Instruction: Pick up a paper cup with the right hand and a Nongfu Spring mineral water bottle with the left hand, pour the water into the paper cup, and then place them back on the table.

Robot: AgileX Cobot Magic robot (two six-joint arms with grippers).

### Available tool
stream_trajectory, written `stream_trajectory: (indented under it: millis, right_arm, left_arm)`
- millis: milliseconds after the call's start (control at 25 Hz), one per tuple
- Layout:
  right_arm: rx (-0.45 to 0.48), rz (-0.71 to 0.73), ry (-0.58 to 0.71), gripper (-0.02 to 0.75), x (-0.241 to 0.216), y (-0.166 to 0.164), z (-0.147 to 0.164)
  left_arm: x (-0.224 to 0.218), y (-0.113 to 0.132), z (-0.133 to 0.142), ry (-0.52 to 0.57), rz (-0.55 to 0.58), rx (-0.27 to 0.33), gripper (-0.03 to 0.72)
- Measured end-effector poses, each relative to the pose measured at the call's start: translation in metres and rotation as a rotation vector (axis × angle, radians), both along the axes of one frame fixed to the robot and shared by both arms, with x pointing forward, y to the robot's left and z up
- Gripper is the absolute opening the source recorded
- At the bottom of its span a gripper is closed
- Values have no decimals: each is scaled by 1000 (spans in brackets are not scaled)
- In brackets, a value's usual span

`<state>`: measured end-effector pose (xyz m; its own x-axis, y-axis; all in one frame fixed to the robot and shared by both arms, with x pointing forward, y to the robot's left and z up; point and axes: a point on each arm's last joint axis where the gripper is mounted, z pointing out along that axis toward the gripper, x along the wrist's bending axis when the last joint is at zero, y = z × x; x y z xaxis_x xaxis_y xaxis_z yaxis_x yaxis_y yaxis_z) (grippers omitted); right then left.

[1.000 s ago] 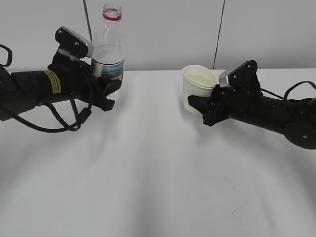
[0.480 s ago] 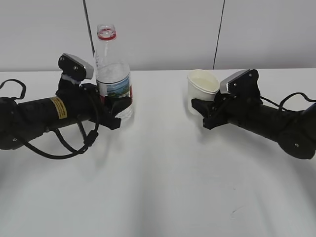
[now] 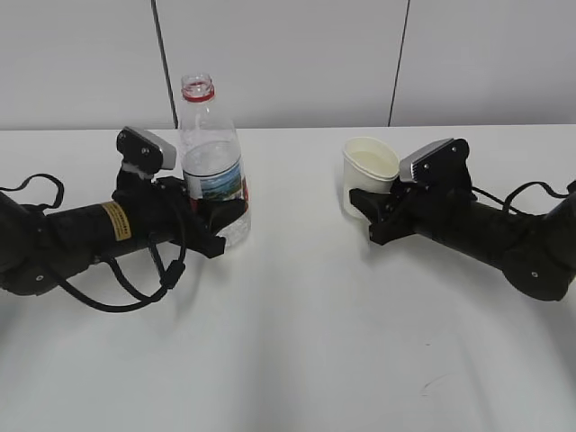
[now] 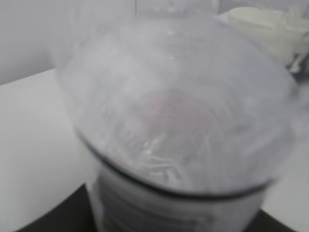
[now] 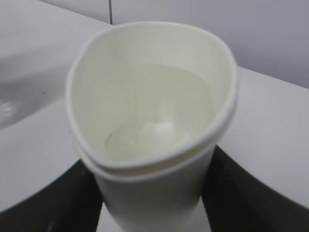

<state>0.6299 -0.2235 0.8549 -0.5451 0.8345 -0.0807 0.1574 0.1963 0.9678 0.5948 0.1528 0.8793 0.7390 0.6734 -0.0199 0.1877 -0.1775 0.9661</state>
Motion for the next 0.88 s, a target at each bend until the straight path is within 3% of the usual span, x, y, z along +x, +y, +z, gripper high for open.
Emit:
stream_trajectory:
  millis: [880]
  right_arm:
    - [46,-35,-24,446,2,-2,-15]
  left_arm:
    - [-2,-2,-17,24,-21,-15,307]
